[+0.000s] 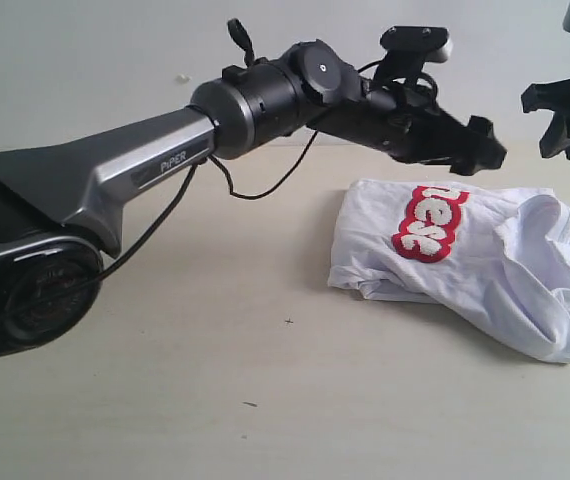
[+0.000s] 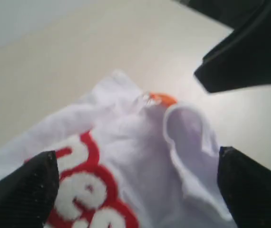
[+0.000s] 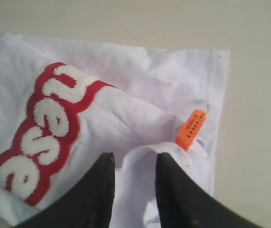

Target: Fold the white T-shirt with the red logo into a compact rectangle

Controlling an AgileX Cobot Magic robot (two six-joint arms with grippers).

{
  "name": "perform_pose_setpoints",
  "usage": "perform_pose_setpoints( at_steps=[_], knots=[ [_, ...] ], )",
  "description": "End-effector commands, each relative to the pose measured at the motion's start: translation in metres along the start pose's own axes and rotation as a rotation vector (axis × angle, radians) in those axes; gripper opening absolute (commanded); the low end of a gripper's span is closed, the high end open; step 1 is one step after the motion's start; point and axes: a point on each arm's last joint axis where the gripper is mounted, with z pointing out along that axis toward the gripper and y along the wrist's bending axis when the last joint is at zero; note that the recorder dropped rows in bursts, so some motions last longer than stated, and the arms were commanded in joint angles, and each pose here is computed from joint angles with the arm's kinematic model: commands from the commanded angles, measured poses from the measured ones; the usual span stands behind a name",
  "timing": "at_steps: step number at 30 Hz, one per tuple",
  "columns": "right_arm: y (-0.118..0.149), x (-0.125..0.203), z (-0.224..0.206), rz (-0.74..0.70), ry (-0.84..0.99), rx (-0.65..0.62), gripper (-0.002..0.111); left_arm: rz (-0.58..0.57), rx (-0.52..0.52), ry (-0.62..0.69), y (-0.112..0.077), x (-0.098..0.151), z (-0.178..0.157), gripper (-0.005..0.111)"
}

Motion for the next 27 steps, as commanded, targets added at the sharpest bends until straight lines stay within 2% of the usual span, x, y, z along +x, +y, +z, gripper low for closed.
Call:
perform_pose_setpoints(
  at_steps=[1, 4, 10, 12, 19, 20, 22, 23, 24, 25, 27],
  knots=[
    [0.004, -0.001, -0.002, 0.005, -0.007, -0.050, 0.031, -0.025, -0.045, 0.211, 0.028, 0.013, -0.019, 0.086],
    [0.002, 0.003, 0.009, 0.006, 0.041, -0.051, 0.034, -0.005, -0.082, 0.311, 0.037, 0.022, -0.024, 0.086],
    [0.001, 0.008, 0.018, 0.001, 0.096, -0.062, 0.067, -0.017, -0.192, 0.381, 0.050, 0.044, -0.018, 0.086],
    [0.002, 0.007, 0.018, -0.019, 0.093, -0.071, 0.075, -0.028, -0.232, 0.397, 0.056, 0.054, -0.014, 0.086],
    [0.006, 0.007, 0.017, -0.019, 0.083, -0.120, 0.078, -0.101, -0.261, 0.390, 0.065, 0.085, 0.006, 0.083],
    [0.006, 0.007, 0.017, -0.019, 0.083, -0.120, 0.078, -0.113, -0.263, 0.394, 0.067, 0.089, 0.008, 0.079],
    [0.006, 0.007, 0.017, -0.019, 0.083, -0.120, 0.078, -0.129, -0.275, 0.414, 0.069, 0.095, 0.010, 0.050],
    [0.006, 0.007, 0.017, -0.019, 0.083, -0.120, 0.078, -0.127, -0.276, 0.427, 0.069, 0.096, 0.010, 0.033],
    [0.006, 0.006, 0.017, -0.017, 0.083, -0.122, 0.078, -0.117, -0.283, 0.438, 0.071, 0.097, 0.009, 0.006],
    [0.006, 0.007, 0.017, -0.017, 0.085, -0.123, 0.078, -0.108, -0.288, 0.456, 0.073, 0.098, 0.007, 0.002],
    [0.007, 0.007, 0.017, -0.013, 0.084, -0.127, 0.078, -0.112, -0.319, 0.490, 0.081, 0.100, 0.001, 0.002]
  ],
)
